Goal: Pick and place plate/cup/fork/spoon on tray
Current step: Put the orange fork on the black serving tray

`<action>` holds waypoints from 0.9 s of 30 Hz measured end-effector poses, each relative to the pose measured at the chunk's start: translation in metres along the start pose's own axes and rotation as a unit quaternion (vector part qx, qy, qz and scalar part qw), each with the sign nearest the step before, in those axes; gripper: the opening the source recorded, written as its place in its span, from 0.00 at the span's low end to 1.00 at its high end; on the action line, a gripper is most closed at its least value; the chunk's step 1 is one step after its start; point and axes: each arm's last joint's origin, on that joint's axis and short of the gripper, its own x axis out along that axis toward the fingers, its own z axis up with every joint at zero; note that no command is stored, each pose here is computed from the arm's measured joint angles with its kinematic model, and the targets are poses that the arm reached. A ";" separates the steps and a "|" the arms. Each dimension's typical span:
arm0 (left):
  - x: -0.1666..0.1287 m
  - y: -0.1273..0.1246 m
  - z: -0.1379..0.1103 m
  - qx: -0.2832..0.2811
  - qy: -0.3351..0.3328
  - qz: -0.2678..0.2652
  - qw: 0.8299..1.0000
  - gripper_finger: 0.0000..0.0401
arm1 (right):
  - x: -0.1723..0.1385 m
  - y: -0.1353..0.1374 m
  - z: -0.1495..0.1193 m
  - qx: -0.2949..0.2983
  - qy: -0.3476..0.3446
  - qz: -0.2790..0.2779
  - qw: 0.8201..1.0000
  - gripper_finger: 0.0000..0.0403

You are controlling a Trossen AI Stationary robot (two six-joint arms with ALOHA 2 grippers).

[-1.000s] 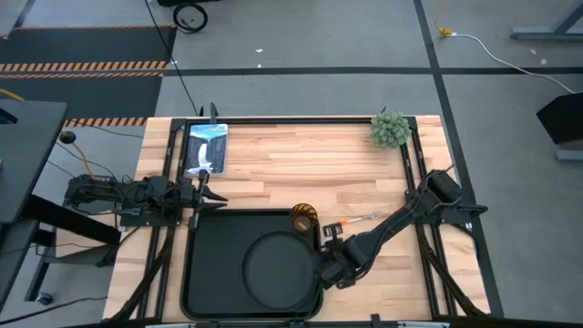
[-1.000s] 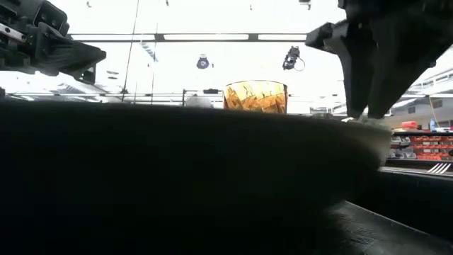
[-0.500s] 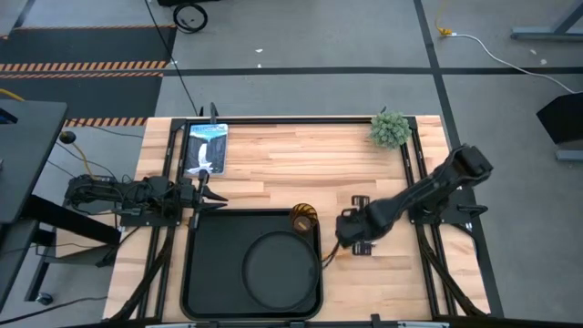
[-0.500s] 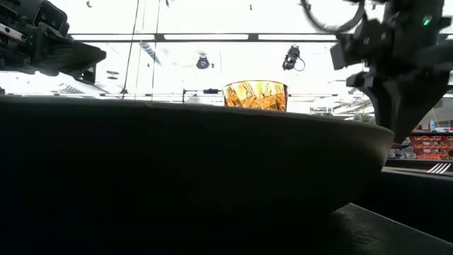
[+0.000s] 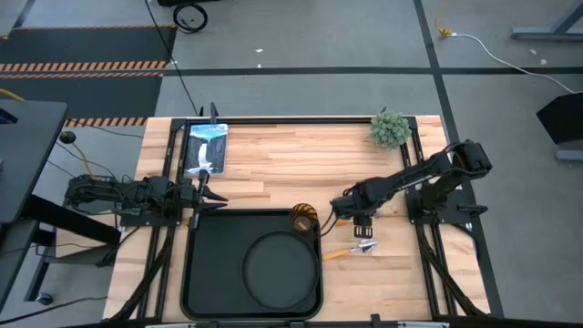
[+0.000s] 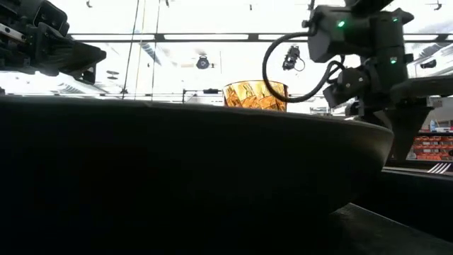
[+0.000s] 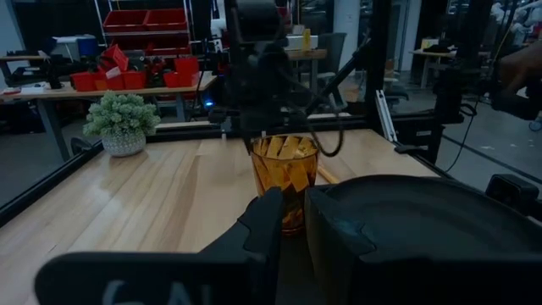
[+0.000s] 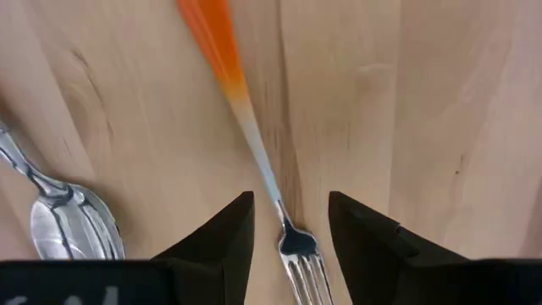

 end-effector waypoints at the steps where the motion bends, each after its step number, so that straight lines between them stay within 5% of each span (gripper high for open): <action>1: 0.000 0.000 0.000 0.000 0.000 0.000 1.000 0.16 | 0.000 -0.003 0.001 0.002 0.001 0.002 1.000 0.40; 18: 0.000 0.000 0.002 -0.006 -0.012 0.000 1.000 0.16 | 0.000 -0.004 0.001 -0.025 0.005 0.017 1.000 0.39; 23: 0.000 0.000 0.008 -0.124 -0.043 -0.004 0.991 0.16 | 0.003 -0.004 0.001 -0.022 0.003 0.019 1.000 0.39; 27: -0.001 0.000 0.010 -0.156 -0.054 -0.007 0.986 0.16 | 0.013 -0.006 -0.008 -0.010 0.023 0.020 0.999 0.39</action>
